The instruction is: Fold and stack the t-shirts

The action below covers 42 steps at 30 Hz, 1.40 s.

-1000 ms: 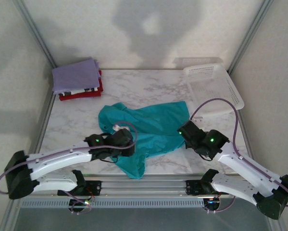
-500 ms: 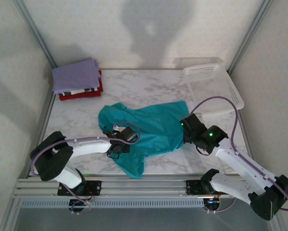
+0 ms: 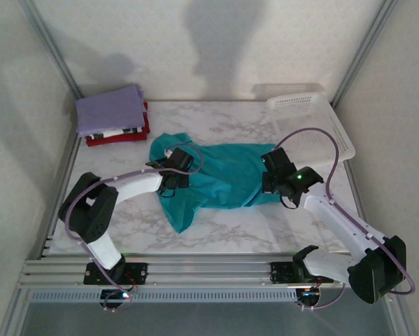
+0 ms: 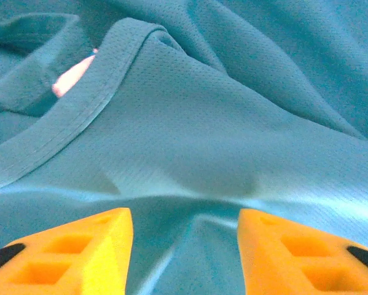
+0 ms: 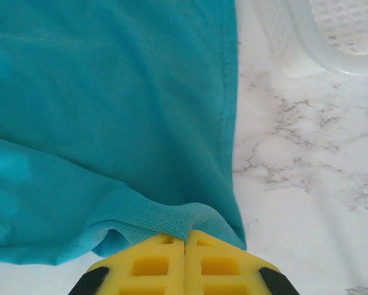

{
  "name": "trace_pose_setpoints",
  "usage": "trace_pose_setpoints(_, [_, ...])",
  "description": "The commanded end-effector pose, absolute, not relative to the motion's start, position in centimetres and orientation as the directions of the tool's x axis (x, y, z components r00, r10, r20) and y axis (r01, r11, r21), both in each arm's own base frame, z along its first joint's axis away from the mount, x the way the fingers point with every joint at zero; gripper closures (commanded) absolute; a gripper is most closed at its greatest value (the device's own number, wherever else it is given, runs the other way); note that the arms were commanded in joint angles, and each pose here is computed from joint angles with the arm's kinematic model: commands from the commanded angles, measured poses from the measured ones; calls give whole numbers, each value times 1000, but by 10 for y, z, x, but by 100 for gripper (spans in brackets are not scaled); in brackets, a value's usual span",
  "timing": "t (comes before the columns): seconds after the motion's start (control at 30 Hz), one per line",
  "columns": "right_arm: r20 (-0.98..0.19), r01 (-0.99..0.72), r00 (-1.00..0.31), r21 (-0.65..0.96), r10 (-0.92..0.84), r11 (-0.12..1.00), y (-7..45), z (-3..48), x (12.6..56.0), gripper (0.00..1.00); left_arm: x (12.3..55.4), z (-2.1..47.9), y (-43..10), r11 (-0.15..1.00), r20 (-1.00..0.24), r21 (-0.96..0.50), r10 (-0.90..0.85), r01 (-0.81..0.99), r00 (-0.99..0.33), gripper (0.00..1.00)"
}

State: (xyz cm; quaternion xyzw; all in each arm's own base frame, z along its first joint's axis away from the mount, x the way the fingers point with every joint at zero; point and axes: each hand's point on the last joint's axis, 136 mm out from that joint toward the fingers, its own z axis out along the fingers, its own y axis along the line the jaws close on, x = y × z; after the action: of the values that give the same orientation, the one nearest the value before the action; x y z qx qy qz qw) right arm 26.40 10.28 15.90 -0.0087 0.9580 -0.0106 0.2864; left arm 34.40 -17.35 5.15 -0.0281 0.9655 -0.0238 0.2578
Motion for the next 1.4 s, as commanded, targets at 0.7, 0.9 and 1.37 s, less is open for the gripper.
trace_pose_setpoints(0.7, [-525, -17, -851, 12, -8, 1000, 104, 155, 253, 100, 153, 30, -190, 982, -272, 163, 137, 94, -953, 58])
trace_pose_setpoints(0.9, [-525, -16, -851, 12, -8, 1000, 103, 156, 252, 100, 155, 29, -182, 980, -287, 188, 120, 67, -950, 61])
trace_pose_setpoints(1.37, [-568, -23, -823, 2, -18, 1000, 96, 185, 250, 100, 210, 71, -178, 957, -447, 289, 142, 8, -883, 100])
